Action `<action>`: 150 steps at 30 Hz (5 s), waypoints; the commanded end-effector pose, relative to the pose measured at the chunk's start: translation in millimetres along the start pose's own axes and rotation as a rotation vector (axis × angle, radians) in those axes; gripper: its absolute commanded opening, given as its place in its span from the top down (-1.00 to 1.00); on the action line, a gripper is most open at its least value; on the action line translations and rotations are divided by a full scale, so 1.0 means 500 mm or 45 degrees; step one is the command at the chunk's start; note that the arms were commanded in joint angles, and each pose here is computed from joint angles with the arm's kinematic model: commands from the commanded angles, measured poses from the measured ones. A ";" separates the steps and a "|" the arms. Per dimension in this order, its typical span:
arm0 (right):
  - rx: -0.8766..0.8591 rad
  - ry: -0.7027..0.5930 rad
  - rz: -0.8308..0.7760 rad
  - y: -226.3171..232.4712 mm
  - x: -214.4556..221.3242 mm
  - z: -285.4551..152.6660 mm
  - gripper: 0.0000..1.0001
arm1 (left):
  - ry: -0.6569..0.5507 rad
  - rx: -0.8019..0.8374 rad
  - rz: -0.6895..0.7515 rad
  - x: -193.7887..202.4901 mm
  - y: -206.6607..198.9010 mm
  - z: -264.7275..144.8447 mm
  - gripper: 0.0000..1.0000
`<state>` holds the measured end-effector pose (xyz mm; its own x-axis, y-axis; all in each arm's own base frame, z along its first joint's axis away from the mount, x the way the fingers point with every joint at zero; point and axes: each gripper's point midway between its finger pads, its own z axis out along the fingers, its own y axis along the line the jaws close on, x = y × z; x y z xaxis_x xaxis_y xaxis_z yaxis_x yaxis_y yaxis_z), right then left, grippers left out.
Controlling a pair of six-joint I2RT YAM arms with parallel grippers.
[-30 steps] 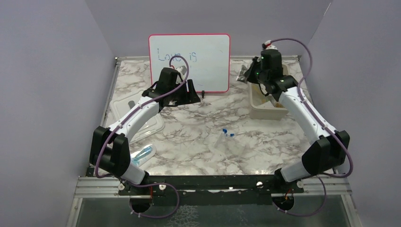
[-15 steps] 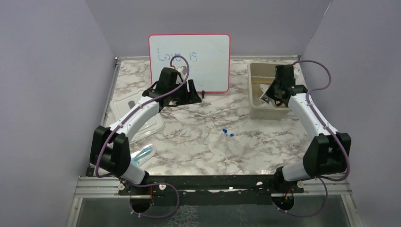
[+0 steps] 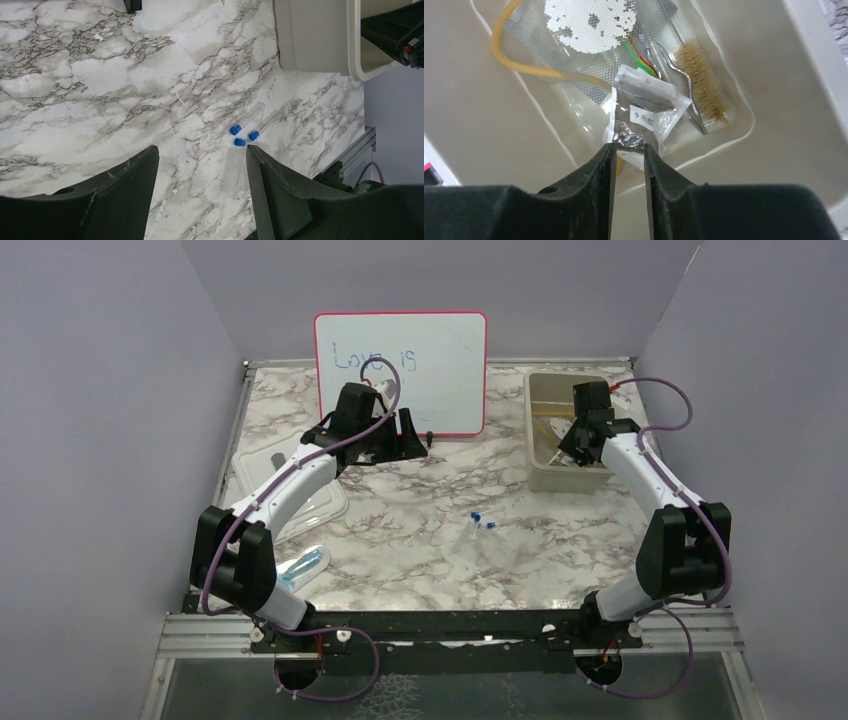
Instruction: Organize the chemistry lab equipment
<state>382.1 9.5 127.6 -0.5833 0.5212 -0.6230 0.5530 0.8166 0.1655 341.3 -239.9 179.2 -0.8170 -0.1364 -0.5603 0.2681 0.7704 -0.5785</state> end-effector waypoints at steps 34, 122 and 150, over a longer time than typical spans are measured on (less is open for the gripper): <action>-0.642 0.172 -0.709 0.184 0.211 -0.303 0.08 | -0.036 -0.309 -0.058 0.014 0.094 -0.016 -0.52; -0.776 0.695 -0.865 0.319 0.539 -0.162 0.43 | -0.162 -0.515 -0.083 -0.019 0.152 -0.107 -0.50; -0.493 0.577 -1.261 0.146 0.487 -0.141 0.11 | -0.198 -0.426 -0.024 -0.071 0.112 -0.110 -0.50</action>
<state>237.9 209.5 46.7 -0.8899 -0.3381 -0.3063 -0.3675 0.9291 0.0420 349.5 -152.8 187.1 -0.7418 -0.2289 -0.6303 0.0195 0.9322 -0.3614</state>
